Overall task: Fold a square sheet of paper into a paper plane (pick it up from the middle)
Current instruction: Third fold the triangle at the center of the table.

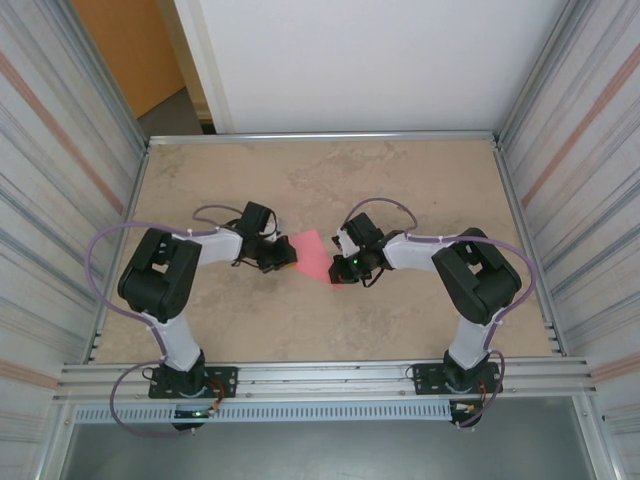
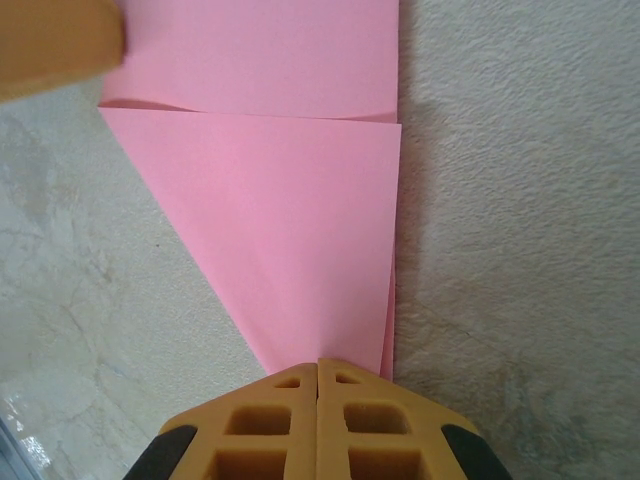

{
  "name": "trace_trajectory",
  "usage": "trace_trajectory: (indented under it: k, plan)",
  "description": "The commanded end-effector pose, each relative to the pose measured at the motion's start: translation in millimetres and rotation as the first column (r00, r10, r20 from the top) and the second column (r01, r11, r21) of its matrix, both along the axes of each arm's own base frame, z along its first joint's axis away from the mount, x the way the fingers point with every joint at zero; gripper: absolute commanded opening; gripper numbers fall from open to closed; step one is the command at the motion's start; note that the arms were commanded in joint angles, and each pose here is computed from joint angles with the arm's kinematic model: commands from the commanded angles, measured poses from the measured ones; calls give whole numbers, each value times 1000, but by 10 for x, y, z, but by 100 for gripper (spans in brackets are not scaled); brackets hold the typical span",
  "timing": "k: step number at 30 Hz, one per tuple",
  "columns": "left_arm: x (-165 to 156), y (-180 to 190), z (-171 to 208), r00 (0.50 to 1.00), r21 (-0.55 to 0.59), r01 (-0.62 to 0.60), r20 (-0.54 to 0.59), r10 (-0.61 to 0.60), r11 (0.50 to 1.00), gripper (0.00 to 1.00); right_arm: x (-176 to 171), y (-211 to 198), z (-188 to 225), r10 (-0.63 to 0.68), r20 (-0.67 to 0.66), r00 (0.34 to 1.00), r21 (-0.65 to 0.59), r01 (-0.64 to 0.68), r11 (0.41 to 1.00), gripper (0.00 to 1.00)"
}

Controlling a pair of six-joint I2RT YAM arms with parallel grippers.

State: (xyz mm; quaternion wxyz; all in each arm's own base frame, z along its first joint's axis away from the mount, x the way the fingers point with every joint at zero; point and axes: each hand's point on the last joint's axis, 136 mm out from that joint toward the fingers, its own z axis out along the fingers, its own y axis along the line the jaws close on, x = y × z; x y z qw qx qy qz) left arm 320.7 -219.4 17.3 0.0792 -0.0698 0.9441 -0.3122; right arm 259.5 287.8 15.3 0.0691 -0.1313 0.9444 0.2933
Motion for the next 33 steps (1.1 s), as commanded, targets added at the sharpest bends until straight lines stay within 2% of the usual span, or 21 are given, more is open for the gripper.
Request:
trace_trajectory:
  k: [1,5,7,10,13,16,24,33]
  plan:
    - [2,361,-12,999,134,-44,12,43,990,10,-174,-158,-143,-45,-104,994,-87,36,996,2]
    - [22,298,280,995,55,-72,70,68,996,13,-30,103,238,-57,-55,997,76,61,995,9]
    - [-7,256,394,992,-6,-103,77,103,995,18,58,186,425,-77,-23,997,142,80,987,15]
    - [-99,198,427,986,-98,-157,44,161,983,27,121,230,507,-102,-10,995,178,103,979,24]
    - [-180,126,401,981,-178,-193,-4,195,965,35,152,267,449,-101,-30,994,179,105,978,24]
    - [-232,45,383,980,-224,-201,-37,197,954,38,173,289,356,-104,-47,994,167,110,980,24]
    - [-283,-137,309,981,-250,-189,-83,173,950,38,284,177,136,-174,-85,981,144,185,972,24]
    - [-268,-211,225,978,-247,-198,-121,172,948,35,212,83,-36,-196,-139,971,118,212,970,24]
